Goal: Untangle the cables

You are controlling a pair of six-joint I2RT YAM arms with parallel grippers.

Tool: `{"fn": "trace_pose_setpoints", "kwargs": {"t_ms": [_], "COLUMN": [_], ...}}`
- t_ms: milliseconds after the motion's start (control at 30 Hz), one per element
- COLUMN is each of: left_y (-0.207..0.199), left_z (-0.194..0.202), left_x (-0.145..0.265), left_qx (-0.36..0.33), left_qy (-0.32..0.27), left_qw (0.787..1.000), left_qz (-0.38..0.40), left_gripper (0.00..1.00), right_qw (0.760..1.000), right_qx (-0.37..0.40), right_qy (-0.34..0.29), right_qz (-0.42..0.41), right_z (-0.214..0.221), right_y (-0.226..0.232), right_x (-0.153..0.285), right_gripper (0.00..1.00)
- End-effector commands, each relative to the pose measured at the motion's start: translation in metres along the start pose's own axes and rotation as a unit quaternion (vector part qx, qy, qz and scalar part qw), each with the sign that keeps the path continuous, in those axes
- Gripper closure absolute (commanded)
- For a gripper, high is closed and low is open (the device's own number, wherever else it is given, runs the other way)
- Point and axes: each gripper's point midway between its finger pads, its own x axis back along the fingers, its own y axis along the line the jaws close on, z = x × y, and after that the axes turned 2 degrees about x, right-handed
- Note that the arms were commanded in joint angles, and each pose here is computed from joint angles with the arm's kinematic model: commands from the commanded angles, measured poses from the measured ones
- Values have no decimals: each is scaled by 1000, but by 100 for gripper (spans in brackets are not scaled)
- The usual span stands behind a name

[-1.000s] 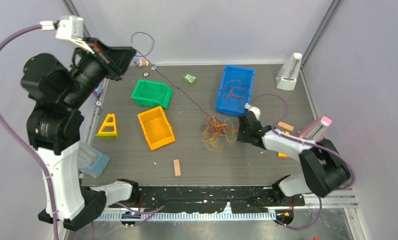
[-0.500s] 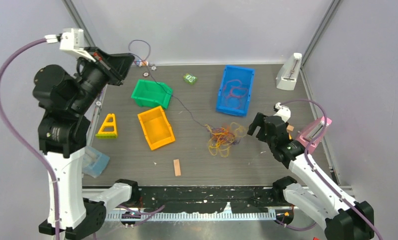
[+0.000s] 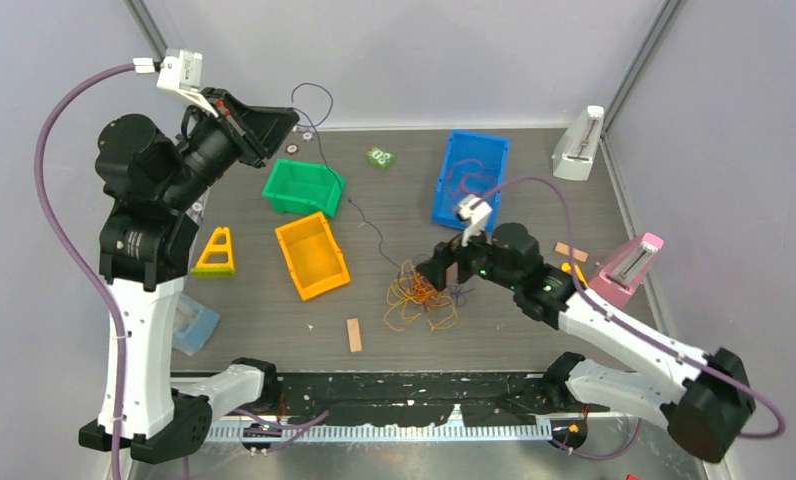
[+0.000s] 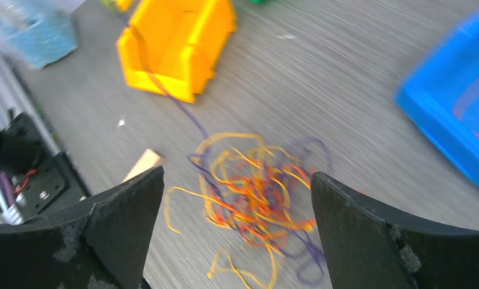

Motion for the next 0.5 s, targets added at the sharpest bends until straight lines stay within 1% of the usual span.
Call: {"fn": "trace_pose_setpoints", "kwargs": {"t_ms": [0,133,200,233,267,300,333,367,400,433,467], "left_y": [-24,-28,-31,-32,-33,-33,-34,-34,-33,-31,-28], "left_z": [-37,-46,-53,-58,-64,-70,-76,-83,-89,-96,-102], "left_x": [15,20,21,23,25,27,29,33,36,40,45], "left_qx": [-32,-35,-39,-42,-46,-49,-53,-56,-60,-64,-68], "left_qy": [-58,-72,-82,-89,-96,-104,-111,-122,-132,-145,-158], "left_qw": [998,997,996,995,994,993,992,991,989,987,984], "left_qz": [23,21,20,18,14,8,2,-6,-14,-25,-40], "left_gripper": [100,100,100,100,100,100,100,100,100,100,100], "right_qw": [989,991,995,995,996,997,998,998,999,998,996], "right_qx": [98,100,79,65,55,30,17,-9,-21,-44,-66], "right_qy": [-75,-58,-29,-22,-3,-3,17,18,37,47,60], "right_qz": [-81,-70,-61,-70,-71,-72,-59,-52,-27,-10,28], "right_z": [-59,-57,-42,-37,-21,-16,5,11,33,43,58], "right_y": [55,62,59,63,62,63,56,55,43,37,22], "right_x": [-30,-72,-100,-105,-114,-117,-121,-123,-123,-122,-119], "right_gripper": [3,1,0,1,5,6,10,16,19,26,30]}}
